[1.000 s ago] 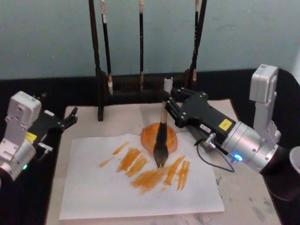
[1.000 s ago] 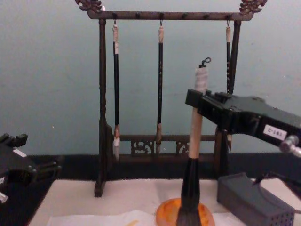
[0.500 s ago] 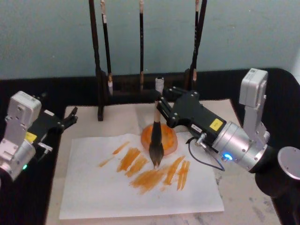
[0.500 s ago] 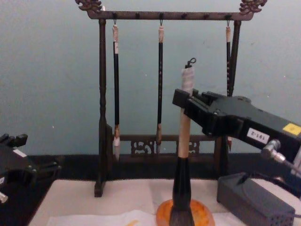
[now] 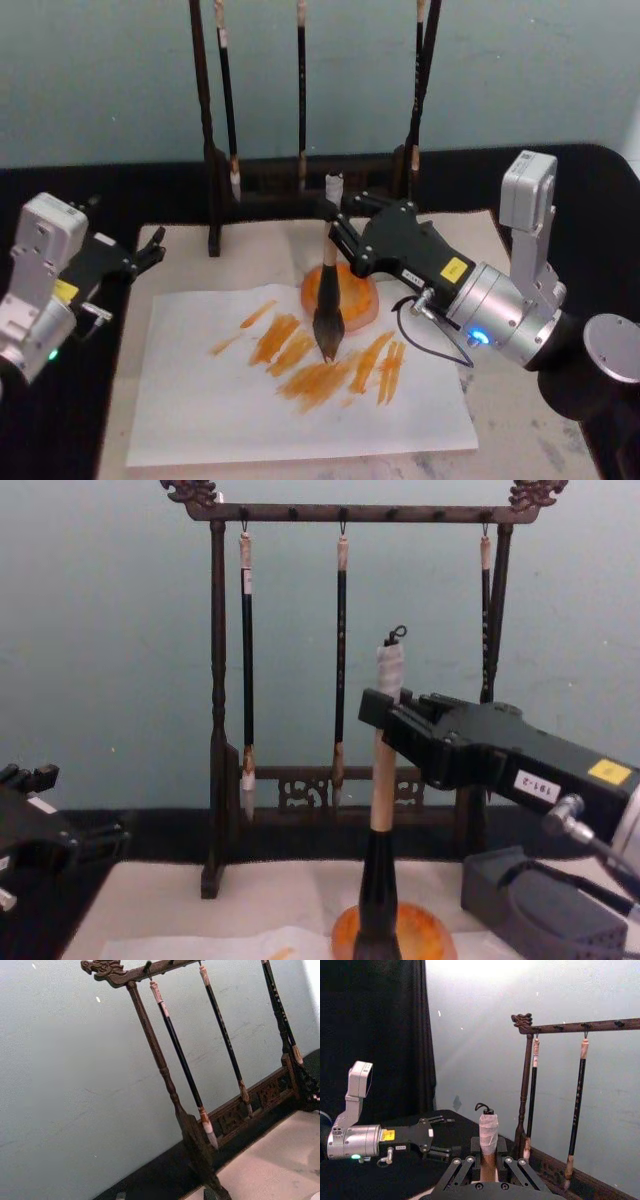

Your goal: Pick up the brush from the inkstone, write on the paper, then place the brush back to its original position.

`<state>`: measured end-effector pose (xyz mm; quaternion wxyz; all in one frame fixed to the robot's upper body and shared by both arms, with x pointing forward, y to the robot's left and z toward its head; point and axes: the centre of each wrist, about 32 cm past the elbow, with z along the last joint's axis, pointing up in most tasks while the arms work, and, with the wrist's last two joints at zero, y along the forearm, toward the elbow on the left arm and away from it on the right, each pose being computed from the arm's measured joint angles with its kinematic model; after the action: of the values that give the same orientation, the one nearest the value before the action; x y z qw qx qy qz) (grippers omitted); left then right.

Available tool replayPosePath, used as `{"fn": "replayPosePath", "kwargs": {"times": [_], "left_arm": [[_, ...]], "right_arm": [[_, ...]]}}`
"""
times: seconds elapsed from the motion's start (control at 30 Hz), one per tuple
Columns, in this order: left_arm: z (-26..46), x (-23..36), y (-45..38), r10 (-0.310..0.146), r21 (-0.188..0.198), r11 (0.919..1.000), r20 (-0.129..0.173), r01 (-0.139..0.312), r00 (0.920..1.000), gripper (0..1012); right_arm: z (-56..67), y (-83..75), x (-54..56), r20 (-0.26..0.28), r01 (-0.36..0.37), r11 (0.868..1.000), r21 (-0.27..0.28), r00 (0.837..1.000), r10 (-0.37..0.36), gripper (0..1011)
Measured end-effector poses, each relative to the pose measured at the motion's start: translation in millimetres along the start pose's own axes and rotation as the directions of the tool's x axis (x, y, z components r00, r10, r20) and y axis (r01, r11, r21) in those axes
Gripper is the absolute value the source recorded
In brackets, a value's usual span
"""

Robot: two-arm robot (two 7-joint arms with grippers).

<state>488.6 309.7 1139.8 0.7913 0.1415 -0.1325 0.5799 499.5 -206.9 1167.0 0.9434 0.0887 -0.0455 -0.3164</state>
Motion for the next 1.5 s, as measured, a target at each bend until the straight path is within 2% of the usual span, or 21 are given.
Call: {"fn": "replayPosePath", "kwargs": {"times": [0.57,1.0,1.5], "left_arm": [[0.0,0.0,0.0,0.000,0.000,1.0000,0.000,0.000,1.0000,1001],[0.0,0.0,0.0,0.000,0.000,1.0000,0.000,0.000,1.0000,1001],[0.0,0.0,0.0,0.000,0.000,1.0000,0.000,0.000,1.0000,1001]], "right_arm": [[1.5,-11.8,-3.2,-0.016,0.000,1.000,-0.027,1.000,0.000,185],[6.2,-21.2,-7.9,-0.036,0.002,1.000,-0.029,0.999,-0.003,185],[13.5,-34.2,-13.3,-0.053,-0.026,0.998,-0.063,0.998,0.022,185]]}}
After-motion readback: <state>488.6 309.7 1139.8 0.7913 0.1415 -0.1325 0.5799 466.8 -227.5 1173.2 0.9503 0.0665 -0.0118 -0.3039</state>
